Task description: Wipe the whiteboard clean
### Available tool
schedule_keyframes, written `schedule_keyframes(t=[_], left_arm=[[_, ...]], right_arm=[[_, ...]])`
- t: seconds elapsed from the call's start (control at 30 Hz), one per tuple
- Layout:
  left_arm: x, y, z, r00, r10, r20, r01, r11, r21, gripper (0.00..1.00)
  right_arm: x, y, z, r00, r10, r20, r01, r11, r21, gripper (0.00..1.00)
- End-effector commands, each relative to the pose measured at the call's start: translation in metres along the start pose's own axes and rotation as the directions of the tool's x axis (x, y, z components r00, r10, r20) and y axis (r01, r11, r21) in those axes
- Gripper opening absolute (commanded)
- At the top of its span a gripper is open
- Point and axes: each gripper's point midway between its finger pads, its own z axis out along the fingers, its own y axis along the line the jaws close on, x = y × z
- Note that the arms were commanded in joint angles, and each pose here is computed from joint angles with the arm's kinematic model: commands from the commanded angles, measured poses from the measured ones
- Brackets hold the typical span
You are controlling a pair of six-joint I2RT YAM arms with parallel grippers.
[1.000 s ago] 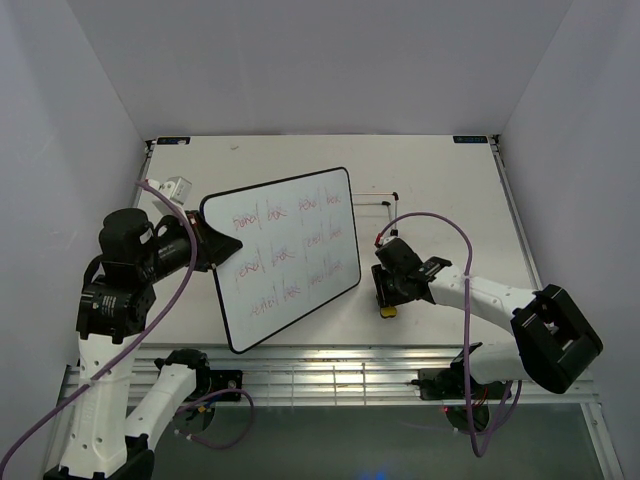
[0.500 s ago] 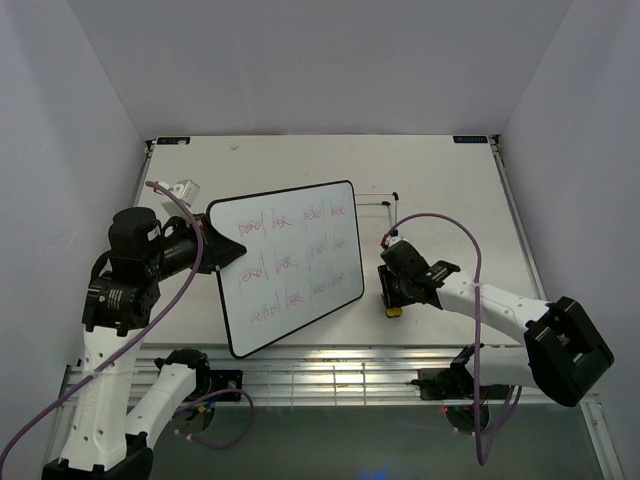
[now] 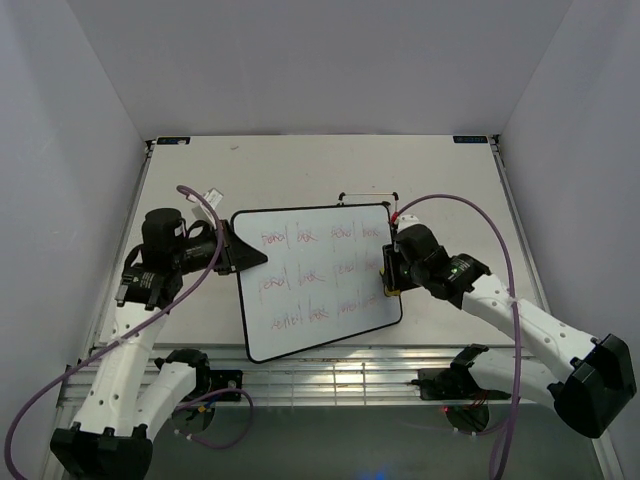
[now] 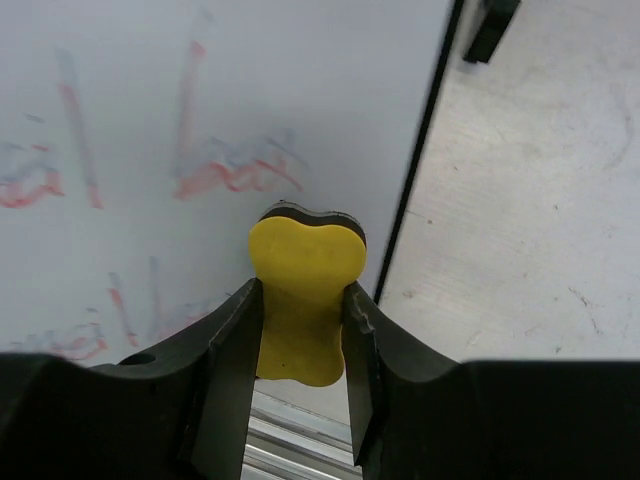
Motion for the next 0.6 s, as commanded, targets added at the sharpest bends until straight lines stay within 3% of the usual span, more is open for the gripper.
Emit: schedule_keyframes(t=[0.0, 0.1, 0.23, 0.57], left_arm=[[0.004, 0.007, 0.014, 0.999, 0.043, -0.015, -0.042, 0.997, 0.065, 0.00], [0.014, 0.015, 0.025, 0.998, 0.014, -0.062, -0.007, 0.994, 0.106, 0.00], [0.019, 0.027, 0.036, 0.996, 0.017, -0.085, -0.007, 0.994, 0.112, 0.00], [0.030, 0.044, 0.048, 0.995, 0.016, -0.097, -0.003, 0.992, 0.128, 0.00]], right_arm=[[-0.035, 0.031, -0.016, 0.993, -0.042, 0.110, 0.060, 0.986, -0.156, 0.37], [-0.053, 0.068, -0.023, 0.978, -0.082, 0.190, 0.143, 0.932, -0.334, 0.36], [-0.067, 0.112, -0.030, 0.962, -0.132, 0.239, 0.231, 0.861, -0.454, 0.36], [-0.095, 0.207, -0.012, 0.885, -0.383, 0.264, 0.465, 0.754, -0.464, 0.36]])
